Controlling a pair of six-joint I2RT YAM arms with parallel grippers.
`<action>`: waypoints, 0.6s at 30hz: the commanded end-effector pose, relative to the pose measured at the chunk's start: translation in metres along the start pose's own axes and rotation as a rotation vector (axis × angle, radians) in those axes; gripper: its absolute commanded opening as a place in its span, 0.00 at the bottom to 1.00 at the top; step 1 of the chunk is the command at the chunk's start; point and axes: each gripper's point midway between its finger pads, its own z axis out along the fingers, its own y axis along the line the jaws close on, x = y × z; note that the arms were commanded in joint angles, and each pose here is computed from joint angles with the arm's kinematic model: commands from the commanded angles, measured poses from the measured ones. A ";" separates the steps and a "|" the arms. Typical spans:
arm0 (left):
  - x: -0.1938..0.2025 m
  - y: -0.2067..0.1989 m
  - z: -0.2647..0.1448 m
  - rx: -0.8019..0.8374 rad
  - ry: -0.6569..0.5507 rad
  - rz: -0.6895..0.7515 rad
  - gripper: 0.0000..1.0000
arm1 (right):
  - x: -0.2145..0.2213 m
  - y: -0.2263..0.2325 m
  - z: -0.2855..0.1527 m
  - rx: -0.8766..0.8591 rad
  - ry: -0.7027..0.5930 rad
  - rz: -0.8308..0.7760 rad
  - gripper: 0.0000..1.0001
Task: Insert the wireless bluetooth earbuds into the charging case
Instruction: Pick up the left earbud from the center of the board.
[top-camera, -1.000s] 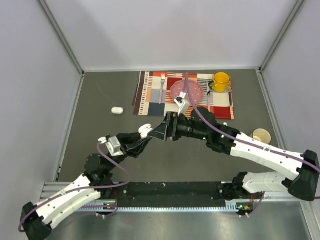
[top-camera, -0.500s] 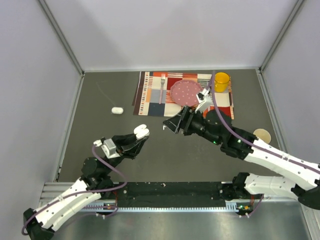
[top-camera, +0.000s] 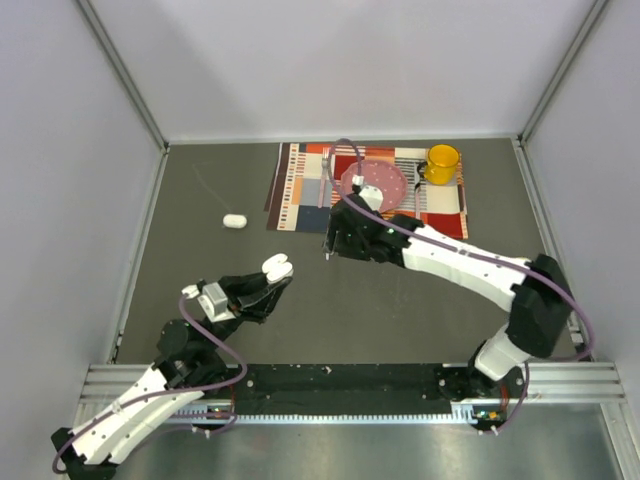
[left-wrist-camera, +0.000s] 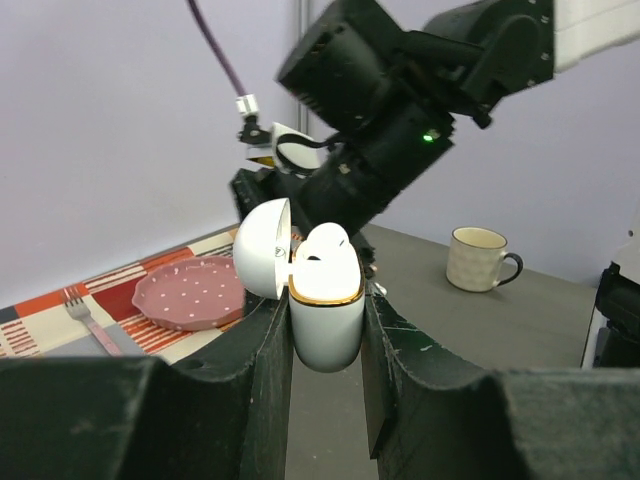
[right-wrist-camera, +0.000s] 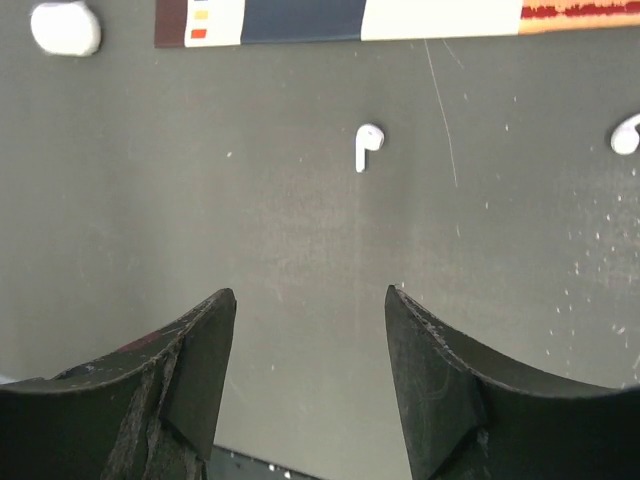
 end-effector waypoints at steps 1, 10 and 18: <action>-0.012 -0.001 -0.002 0.008 0.012 0.028 0.00 | -0.021 0.015 0.015 0.057 -0.027 -0.016 0.60; -0.019 -0.005 -0.006 0.028 0.011 0.065 0.00 | -0.016 0.004 0.074 0.165 0.038 0.045 0.56; -0.015 -0.003 -0.006 0.021 0.025 0.060 0.00 | -0.005 0.000 0.104 0.217 0.085 0.046 0.49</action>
